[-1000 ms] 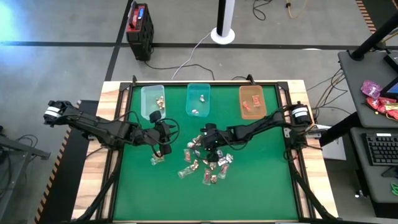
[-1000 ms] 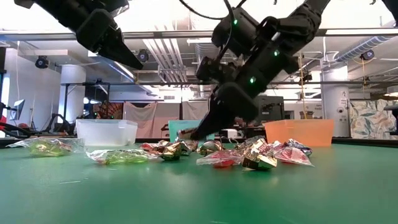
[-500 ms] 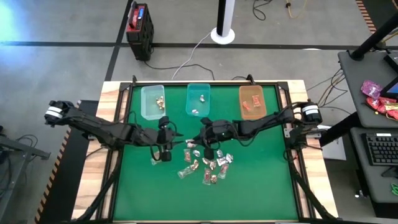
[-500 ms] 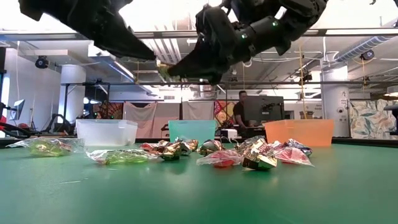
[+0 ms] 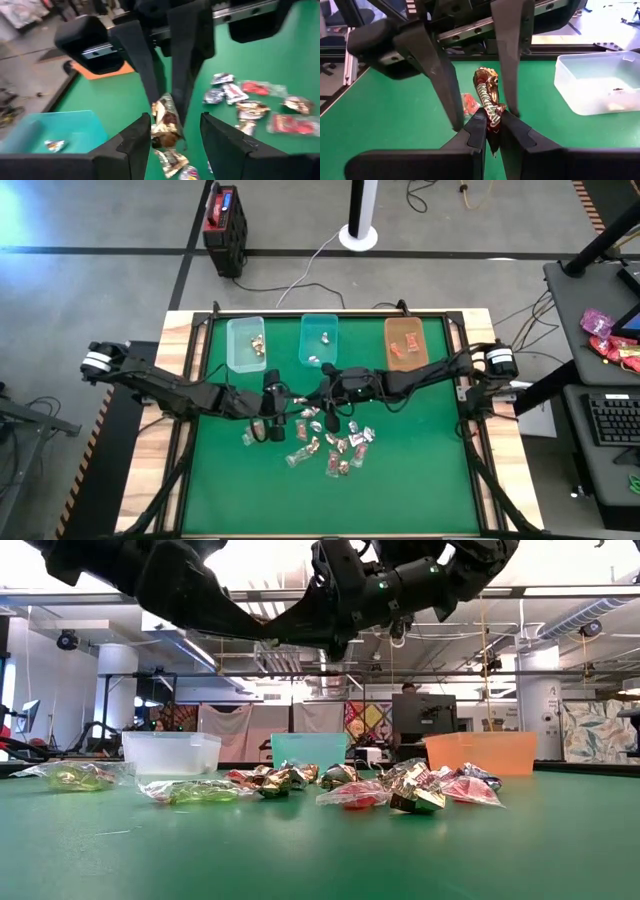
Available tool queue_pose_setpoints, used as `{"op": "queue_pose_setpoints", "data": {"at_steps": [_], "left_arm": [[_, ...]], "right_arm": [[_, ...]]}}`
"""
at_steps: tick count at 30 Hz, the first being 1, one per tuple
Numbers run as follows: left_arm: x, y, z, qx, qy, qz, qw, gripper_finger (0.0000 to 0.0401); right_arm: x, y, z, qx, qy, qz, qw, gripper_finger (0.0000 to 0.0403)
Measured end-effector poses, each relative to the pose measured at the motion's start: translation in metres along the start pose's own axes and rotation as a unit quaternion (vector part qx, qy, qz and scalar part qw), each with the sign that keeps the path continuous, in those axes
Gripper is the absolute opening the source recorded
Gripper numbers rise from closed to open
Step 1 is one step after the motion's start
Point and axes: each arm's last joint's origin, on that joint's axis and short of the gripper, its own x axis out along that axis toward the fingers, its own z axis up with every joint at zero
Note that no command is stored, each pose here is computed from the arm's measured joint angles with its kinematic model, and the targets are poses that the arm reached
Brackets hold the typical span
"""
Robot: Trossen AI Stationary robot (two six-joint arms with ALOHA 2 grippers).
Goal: Sort candy by brand, put in halloween buckets
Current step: Put the gold wrap candy into the white bin
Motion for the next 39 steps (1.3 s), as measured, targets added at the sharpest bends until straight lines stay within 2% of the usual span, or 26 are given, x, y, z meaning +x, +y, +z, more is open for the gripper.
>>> {"op": "queue_pose_setpoints", "data": {"at_steps": [10,20,24,29,33,39], "left_arm": [[-0.003,0.002,0.004,-0.002,-0.013,0.014,1.0,0.0143],[-0.003,0.003,0.004,0.004,-0.011,0.014,1.0,0.0049],[-0.003,0.003,0.004,0.007,-0.011,0.021,1.0,0.0029],[-0.004,0.004,0.005,0.011,-0.012,0.031,0.999,0.0033],[-0.007,0.009,0.005,0.011,-0.007,0.081,0.997,0.0037],[-0.019,0.025,0.005,0.044,0.03,0.234,0.971,0.0038]], "right_arm": [[0.0,0.0,0.0,-0.013,0.004,0.0,1.0,0.0029],[0.0,-0.001,0.0,-0.014,0.006,-0.003,1.0,0.003],[0.0,-0.002,0.0,-0.01,0.006,-0.007,1.0,0.0055],[0.0,-0.007,0.002,0.003,0.005,-0.015,1.0,0.0107],[0.0,-0.015,0.007,0.017,-0.001,-0.048,0.999,0.0142],[-0.002,-0.03,0.017,0.051,0.014,-0.134,0.989,0.0178]]}}
